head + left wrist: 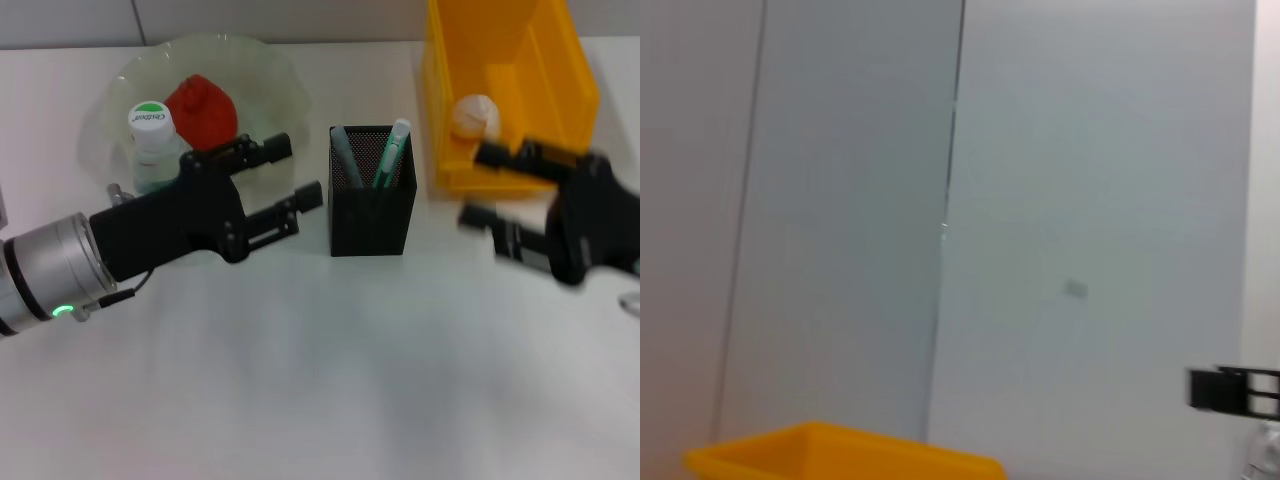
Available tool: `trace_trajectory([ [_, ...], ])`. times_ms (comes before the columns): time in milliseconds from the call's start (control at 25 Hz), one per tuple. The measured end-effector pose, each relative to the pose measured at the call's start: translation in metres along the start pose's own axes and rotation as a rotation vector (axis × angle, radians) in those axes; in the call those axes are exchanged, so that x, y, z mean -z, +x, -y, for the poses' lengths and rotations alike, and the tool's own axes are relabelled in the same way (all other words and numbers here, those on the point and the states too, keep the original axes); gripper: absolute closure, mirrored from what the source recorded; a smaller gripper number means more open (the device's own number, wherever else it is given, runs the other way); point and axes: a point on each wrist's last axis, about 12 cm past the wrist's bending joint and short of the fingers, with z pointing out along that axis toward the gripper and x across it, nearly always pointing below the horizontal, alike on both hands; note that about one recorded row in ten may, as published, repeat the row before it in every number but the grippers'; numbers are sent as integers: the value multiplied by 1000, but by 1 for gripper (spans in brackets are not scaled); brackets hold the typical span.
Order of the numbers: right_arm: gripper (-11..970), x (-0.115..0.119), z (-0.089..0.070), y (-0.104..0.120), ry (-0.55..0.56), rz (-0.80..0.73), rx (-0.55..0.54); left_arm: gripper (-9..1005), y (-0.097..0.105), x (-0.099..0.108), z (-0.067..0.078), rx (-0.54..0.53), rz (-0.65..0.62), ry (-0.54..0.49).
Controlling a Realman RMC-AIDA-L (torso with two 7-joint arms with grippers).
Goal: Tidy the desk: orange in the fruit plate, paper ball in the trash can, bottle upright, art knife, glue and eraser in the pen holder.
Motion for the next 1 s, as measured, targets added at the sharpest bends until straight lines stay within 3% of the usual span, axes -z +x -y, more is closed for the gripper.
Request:
trace_trajectory([
  [80,323,16,-23,9,-77,-56,-22,347,2,-1,2,26,-35,43],
  [280,233,33,-39,19,-75,-105,-60,347,1,-1,3,70,-114,102],
  [640,237,32,-37,22,-104,-155,-62,347,3,2,-2,75,-213,99],
  [880,238,19,-26,17,-125,-156,-39,224,1,28,7,31,-206,102],
  [1000,238,12,-21,16,-130,-162,-34,211,1,37,10,21,-201,96],
])
